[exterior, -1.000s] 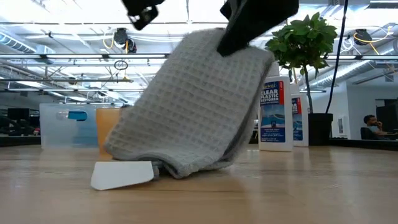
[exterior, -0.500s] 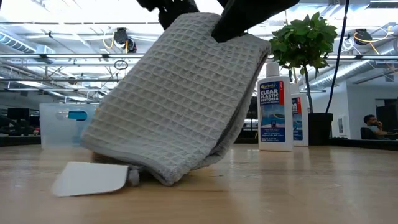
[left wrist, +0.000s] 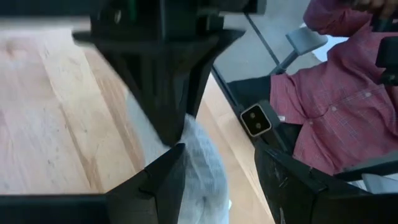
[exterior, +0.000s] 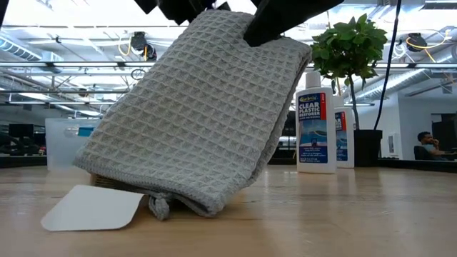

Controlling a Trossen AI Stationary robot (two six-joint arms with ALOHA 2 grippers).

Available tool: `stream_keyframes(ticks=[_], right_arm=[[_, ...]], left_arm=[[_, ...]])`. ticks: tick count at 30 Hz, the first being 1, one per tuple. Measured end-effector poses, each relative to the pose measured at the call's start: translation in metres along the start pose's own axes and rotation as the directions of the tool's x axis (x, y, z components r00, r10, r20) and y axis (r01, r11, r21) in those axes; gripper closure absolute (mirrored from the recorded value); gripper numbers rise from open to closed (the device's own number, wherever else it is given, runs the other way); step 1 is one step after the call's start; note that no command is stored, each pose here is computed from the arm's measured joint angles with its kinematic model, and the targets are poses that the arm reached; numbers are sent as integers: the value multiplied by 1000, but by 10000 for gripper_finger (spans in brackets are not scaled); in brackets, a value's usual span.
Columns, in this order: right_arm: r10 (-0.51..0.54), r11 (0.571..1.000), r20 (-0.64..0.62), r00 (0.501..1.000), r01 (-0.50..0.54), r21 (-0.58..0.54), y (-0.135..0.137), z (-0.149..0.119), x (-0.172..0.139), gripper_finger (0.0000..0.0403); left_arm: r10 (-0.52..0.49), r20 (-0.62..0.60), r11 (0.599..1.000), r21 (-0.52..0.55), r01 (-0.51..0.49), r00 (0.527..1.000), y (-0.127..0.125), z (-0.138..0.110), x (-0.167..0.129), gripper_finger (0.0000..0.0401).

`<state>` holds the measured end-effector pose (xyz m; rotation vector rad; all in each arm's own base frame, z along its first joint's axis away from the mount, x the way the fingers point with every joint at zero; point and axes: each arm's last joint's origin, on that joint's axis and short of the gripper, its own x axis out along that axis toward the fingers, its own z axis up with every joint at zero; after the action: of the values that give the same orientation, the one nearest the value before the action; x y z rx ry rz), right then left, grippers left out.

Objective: Pick & Place Kitchen Items
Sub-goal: Put the gray towel into the orange bin

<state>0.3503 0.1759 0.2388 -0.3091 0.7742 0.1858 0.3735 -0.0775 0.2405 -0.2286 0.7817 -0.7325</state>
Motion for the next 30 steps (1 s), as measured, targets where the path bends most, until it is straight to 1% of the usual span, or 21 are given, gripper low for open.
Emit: stream_keyframes(ticks=[6, 9, 12, 18, 21, 25, 27, 28, 30], right_arm=[[-6, 1000, 0, 1000, 6, -10, 0, 0, 0, 403], [-32, 999, 0, 999, 32, -24, -1, 0, 0, 403], [-50, 998, 0, 999, 50, -25, -1, 0, 0, 403], [-54, 999, 5, 999, 54, -6, -1, 0, 0, 403], [-53, 998, 24, 998, 52, 40, -1, 2, 0, 403], [-58, 990, 24, 998, 54, 133, -2, 2, 0, 403], [-59, 980, 20, 998, 55, 193, -2, 2, 0, 403], [-60, 974, 20, 998, 54, 220, -2, 2, 0, 403], [-54, 964, 26, 998, 45, 263, -2, 2, 0, 403]], left_arm=[[1, 7, 1000, 2, -1, 1000, -1, 1, 0, 203], [-2, 4, 1000, 7, 2, 1000, -2, 1, 1, 203], [-10, -1, 1000, 17, 10, 1000, -6, 0, 4, 203], [-24, -12, 999, 46, 25, 1000, -14, -1, 9, 203], [-7, -16, 999, 52, 8, 1000, -18, -1, 12, 203], [103, -3, 995, -5, -103, 995, -18, 0, 11, 203], [128, 5, 991, -31, -128, 992, -18, 1, 8, 203], [133, 8, 991, -28, -132, 991, -19, 2, 4, 203], [150, 27, 989, 11, -150, 988, -21, 5, -2, 203]])
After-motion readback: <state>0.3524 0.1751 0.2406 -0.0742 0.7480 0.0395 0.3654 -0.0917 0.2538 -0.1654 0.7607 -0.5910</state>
